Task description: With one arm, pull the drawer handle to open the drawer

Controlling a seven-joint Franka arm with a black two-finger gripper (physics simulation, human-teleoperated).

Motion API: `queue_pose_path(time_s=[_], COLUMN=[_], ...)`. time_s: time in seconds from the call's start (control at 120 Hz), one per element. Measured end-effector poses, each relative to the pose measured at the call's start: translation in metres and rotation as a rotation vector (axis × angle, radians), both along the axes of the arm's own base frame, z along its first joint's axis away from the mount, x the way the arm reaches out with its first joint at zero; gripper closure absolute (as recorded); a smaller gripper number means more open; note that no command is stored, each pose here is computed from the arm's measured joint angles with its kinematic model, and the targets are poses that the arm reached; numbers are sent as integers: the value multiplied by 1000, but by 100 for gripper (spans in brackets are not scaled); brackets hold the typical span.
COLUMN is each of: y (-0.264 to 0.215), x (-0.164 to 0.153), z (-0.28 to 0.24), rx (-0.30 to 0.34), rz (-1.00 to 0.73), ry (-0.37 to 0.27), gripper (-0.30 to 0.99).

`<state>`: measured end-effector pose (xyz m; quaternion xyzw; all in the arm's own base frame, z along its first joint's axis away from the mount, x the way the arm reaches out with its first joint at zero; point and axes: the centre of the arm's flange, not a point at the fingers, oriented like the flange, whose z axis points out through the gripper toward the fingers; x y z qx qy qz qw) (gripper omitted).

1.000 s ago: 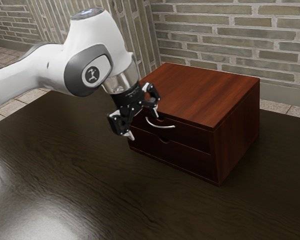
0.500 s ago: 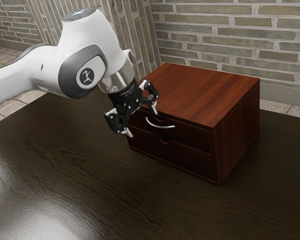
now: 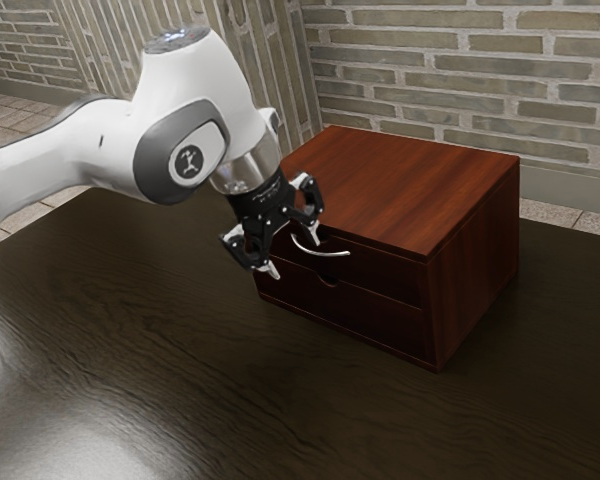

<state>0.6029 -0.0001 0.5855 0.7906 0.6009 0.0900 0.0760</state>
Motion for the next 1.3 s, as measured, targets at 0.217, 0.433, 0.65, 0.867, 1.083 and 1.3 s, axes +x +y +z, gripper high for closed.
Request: queue_pose_path(time_s=[0.217, 0.433, 0.65, 0.867, 1.083, 1.3], y=[9, 14, 9, 9, 9, 9], x=[1, 7, 14, 15, 15, 13], z=[-1, -12, -19, -20, -21, -17], rx=[1, 4, 6, 3, 2, 2], rz=[4, 3, -12, -17, -18, -12], ry=[-5, 3, -4, -13, -14, -20], gripper=[23, 24, 24, 27, 38, 61])
